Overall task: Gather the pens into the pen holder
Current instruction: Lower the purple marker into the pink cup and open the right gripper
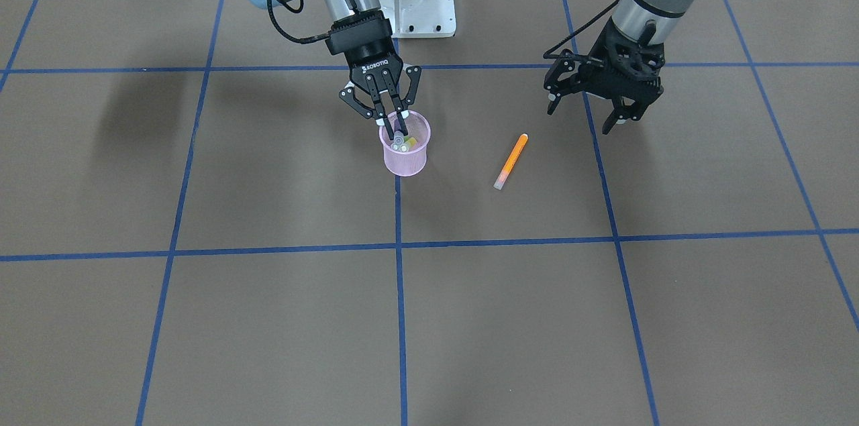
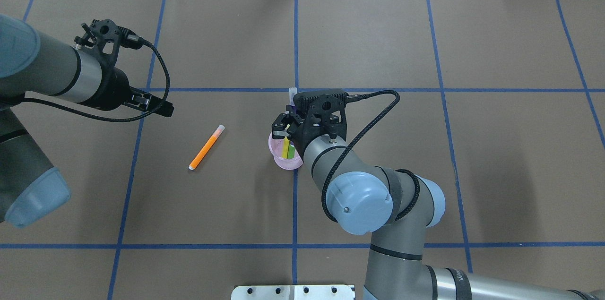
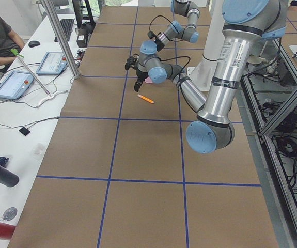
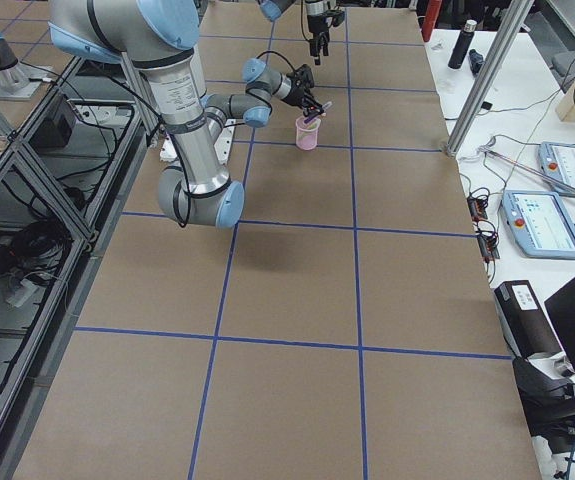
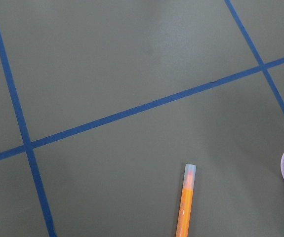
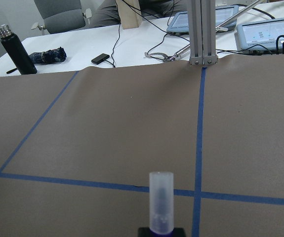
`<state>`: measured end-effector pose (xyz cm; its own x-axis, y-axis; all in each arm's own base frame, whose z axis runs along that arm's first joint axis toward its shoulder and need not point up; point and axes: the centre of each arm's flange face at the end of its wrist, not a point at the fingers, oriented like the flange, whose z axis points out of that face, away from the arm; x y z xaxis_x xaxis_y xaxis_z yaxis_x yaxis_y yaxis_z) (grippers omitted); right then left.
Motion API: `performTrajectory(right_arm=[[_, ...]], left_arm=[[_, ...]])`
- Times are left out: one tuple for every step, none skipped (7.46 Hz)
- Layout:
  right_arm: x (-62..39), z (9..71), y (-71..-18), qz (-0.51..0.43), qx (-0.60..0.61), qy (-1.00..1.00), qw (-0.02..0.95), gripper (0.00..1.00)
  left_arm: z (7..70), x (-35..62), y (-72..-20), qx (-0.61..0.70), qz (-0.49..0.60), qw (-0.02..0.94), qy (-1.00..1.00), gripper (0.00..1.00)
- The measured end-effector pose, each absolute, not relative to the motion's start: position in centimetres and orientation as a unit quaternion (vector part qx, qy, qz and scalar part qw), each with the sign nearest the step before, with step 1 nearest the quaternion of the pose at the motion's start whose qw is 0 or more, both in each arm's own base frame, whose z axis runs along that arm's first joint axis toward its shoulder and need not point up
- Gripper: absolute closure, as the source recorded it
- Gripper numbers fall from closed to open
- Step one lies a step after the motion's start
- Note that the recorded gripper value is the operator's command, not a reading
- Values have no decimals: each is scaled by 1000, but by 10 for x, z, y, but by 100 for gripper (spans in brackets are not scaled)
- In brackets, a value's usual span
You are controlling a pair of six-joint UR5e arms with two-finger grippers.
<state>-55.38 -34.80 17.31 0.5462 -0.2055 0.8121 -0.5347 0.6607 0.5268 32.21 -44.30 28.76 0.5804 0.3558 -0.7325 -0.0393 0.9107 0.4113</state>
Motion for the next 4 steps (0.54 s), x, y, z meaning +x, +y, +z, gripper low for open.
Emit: performTrajectory(right_arm=[[-556,173,-344,105,395,-468,784,64],[-555,173,-342,106,394,-471,782,42],[-551,173,-342,110,395,-472,781,0],[-548,173,-342,112,396,-473,779,0]], left_arm=[[288,323,-443,178,114,871,443,1],[289,325,-444,177,114,872,442,1],[291,328,-445,175,113,873,440,1],[293,330,-447,173,113,875,439,1]])
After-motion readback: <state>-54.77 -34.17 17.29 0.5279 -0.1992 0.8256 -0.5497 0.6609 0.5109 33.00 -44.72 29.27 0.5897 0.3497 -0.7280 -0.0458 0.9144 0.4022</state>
